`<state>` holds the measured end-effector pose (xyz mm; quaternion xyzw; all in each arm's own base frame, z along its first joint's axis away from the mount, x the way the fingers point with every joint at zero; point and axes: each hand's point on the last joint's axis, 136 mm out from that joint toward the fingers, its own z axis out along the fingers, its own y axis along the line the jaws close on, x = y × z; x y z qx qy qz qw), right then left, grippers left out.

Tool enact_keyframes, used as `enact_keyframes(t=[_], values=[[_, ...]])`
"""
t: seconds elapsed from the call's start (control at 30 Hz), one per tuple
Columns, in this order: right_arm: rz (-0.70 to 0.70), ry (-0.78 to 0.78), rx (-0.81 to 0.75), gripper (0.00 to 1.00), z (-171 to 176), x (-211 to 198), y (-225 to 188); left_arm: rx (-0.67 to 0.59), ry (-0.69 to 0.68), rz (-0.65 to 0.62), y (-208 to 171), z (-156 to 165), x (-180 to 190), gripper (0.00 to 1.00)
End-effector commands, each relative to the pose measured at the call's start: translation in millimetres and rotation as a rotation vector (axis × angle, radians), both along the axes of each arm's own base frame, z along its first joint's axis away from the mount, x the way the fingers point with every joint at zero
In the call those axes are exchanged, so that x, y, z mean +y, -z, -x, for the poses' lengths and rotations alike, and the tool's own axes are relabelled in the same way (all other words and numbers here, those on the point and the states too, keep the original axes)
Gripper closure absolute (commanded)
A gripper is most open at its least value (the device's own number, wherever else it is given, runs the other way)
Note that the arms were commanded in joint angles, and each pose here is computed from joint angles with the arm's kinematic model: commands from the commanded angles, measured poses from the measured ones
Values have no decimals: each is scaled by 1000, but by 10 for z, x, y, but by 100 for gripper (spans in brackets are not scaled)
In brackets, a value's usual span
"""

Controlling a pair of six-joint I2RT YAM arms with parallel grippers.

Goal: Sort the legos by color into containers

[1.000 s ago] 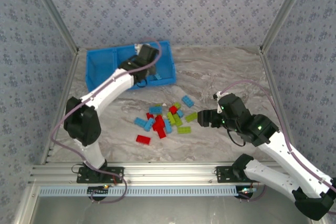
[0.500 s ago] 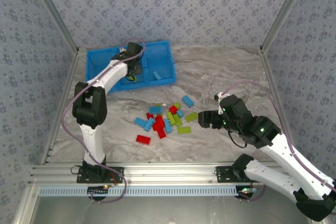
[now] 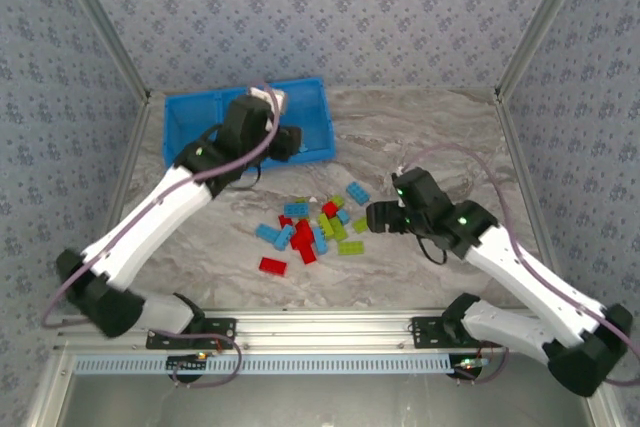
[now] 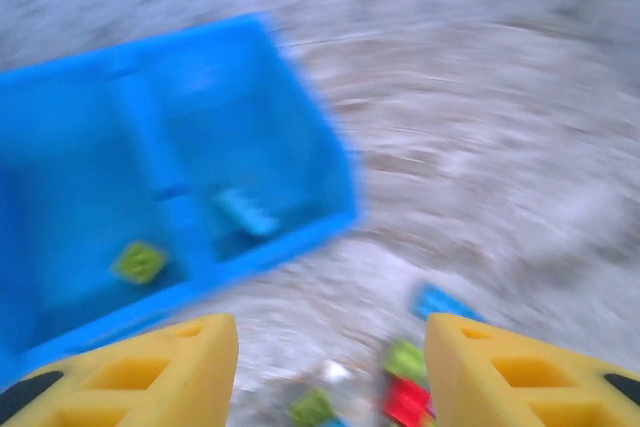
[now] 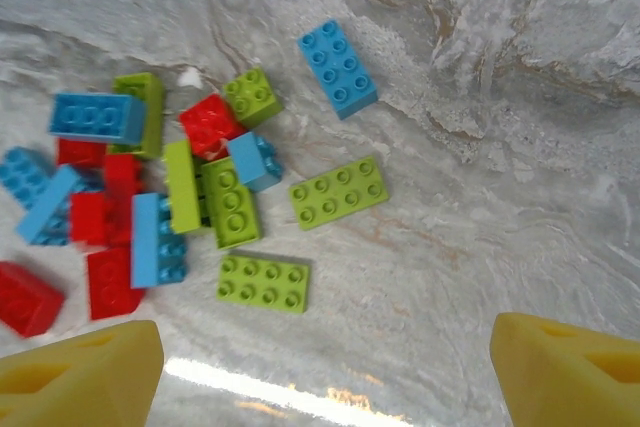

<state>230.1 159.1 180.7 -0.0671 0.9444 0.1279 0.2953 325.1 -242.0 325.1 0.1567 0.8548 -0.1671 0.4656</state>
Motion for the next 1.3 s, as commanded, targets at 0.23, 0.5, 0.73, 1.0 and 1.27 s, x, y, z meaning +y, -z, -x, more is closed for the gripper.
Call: enact_keyframes(t=[0.23, 0.5, 0.73, 1.0, 1.27], values=[[76, -54, 117, 21, -838, 245, 759, -306, 796, -415, 422, 1663, 28, 38], [119, -99, 186, 31, -1297, 427, 1283, -485, 986, -476, 899, 1986, 166, 10], [168, -81, 248, 50, -1401, 404, 1600, -439, 977, -507, 1104, 1968, 217, 1], [190, -81, 99, 80, -1313, 464, 947, -469, 976, -445, 1081, 1966, 179, 1], [107, -220, -209, 78, -1251, 1290, -71, -507, 838, -206, 763, 1684, 112, 1]])
